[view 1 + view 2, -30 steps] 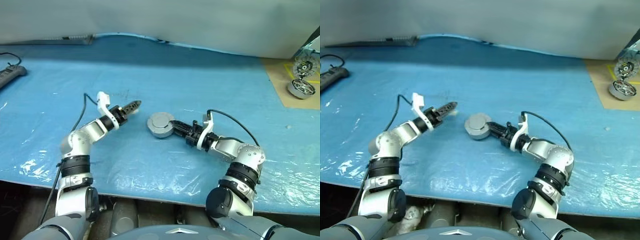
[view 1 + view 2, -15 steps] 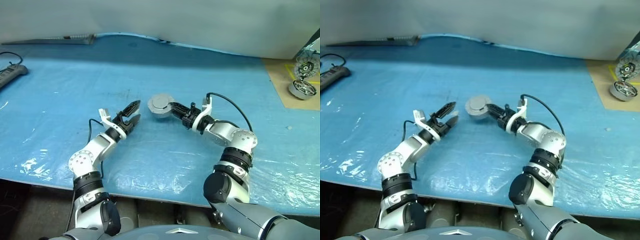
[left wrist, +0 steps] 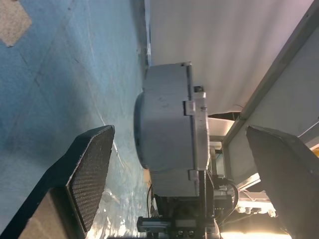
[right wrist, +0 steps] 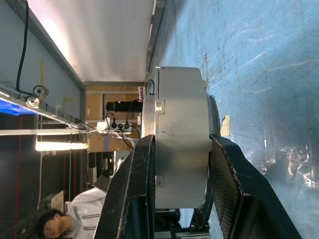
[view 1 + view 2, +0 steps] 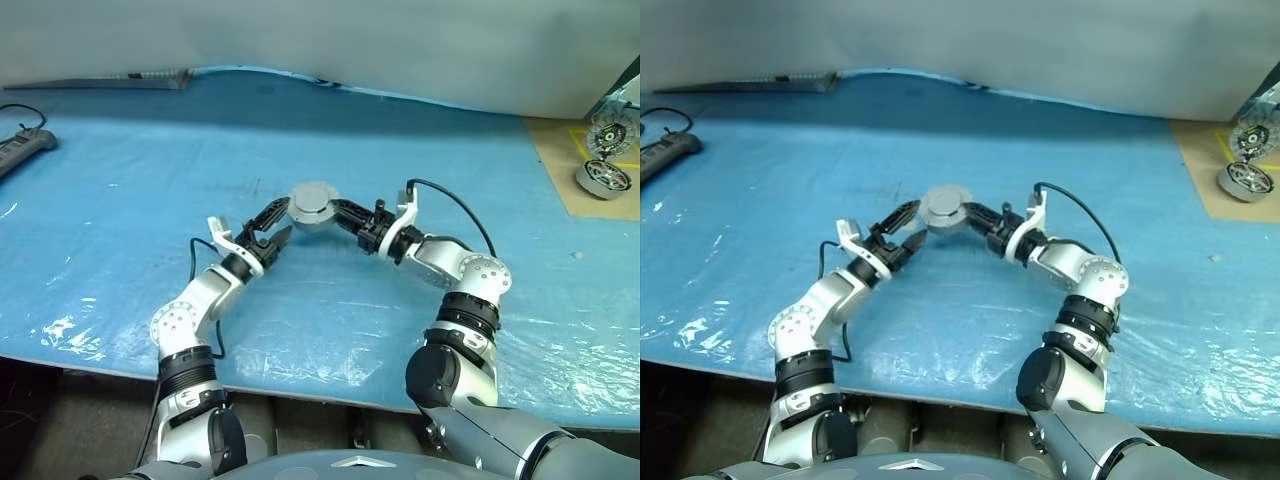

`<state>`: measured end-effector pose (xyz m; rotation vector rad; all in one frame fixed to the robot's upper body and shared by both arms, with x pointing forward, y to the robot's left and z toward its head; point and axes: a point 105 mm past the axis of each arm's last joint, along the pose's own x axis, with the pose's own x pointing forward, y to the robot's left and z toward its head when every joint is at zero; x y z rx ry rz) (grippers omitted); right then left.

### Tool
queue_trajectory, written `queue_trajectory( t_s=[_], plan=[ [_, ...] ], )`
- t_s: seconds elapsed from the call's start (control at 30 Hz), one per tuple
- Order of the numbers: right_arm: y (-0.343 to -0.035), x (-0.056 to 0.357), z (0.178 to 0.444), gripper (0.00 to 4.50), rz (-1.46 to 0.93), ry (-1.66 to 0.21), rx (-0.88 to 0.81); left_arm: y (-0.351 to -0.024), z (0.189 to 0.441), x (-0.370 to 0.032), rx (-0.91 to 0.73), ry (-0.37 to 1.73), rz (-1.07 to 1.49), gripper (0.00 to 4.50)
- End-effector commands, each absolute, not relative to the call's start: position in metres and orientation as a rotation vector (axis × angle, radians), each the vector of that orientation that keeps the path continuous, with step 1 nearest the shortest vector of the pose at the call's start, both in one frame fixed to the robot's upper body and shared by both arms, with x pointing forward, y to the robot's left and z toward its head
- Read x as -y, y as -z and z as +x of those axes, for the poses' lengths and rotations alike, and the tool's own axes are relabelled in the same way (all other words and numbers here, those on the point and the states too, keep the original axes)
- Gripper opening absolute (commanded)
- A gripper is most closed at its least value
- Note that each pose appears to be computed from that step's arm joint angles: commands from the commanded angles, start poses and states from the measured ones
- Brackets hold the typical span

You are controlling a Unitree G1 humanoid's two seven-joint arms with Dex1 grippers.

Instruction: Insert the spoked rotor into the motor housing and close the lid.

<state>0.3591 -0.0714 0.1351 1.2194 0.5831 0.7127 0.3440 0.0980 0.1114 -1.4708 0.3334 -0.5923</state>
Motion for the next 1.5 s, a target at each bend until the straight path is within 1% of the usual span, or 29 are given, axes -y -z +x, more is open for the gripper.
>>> queue_trajectory(
  t_s=[0.03,0.27,0.53,0.63,0.77,0.8,0.9,0.93,0.97,1.0,1.1,1.13,1.23,1.27,1.3,1.4,1.5],
  plan=[
    [-0.165,0.046,0.347,1.13,1.250,-0.880,-0.520,-0.122,0.348,-0.093,-0.306,0.648,-1.473,4.50],
    [-0.164,0.039,0.340,1.13,1.248,-0.900,-0.545,-0.123,0.354,-0.087,-0.303,0.693,-1.480,4.50],
    [-0.159,0.033,0.334,1.13,1.248,-0.907,-0.574,-0.127,0.352,-0.077,-0.318,0.735,-1.487,4.50],
    [-0.157,0.031,0.332,1.13,1.246,-0.916,-0.584,-0.126,0.352,-0.076,-0.327,0.731,-1.487,3.87],
    [-0.157,0.031,0.330,1.13,1.217,-0.919,-0.583,-0.127,0.347,-0.078,-0.326,0.735,-1.486,2.58],
    [-0.156,0.032,0.330,1.13,1.209,-0.915,-0.581,-0.128,0.346,-0.079,-0.326,0.735,-1.487,2.43],
    [-0.149,0.040,0.332,1.13,1.036,-0.859,-0.552,-0.125,0.344,-0.087,-0.320,0.701,-1.482,2.43],
    [-0.144,0.044,0.334,1.13,0.939,-0.821,-0.535,-0.125,0.345,-0.091,-0.313,0.687,-1.478,2.43],
    [-0.134,0.050,0.336,1.13,0.786,-0.773,-0.516,-0.124,0.346,-0.095,-0.308,0.670,-1.467,2.43],
    [-0.127,0.055,0.338,1.48,0.641,-0.749,-0.481,-0.124,0.348,-0.098,-0.303,0.653,-1.456,2.43],
    [-0.116,0.067,0.341,2.52,0.385,-0.708,-0.391,-0.120,0.359,-0.107,-0.300,0.594,-1.413,2.42],
    [-0.114,0.071,0.342,2.96,0.269,-0.694,-0.346,-0.119,0.363,-0.110,-0.297,0.577,-1.390,2.42],
    [-0.104,0.080,0.340,3.92,0.067,-0.685,-0.268,-0.118,0.381,-0.118,-0.275,0.544,-1.344,2.42],
    [-0.103,0.082,0.339,4.30,0.072,-0.681,-0.249,-0.118,0.388,-0.120,-0.273,0.536,-1.335,2.42],
    [-0.103,0.084,0.338,4.50,0.077,-0.675,-0.230,-0.118,0.394,-0.121,-0.272,0.529,-1.326,2.42],
    [-0.108,0.098,0.337,4.50,-0.006,-0.628,-0.130,-0.123,0.420,-0.124,-0.259,0.505,-1.286,2.42],
    [-0.107,0.108,0.335,4.50,-0.092,-0.572,-0.071,-0.128,0.439,-0.125,-0.248,0.473,-1.257,2.42]
  ],
)
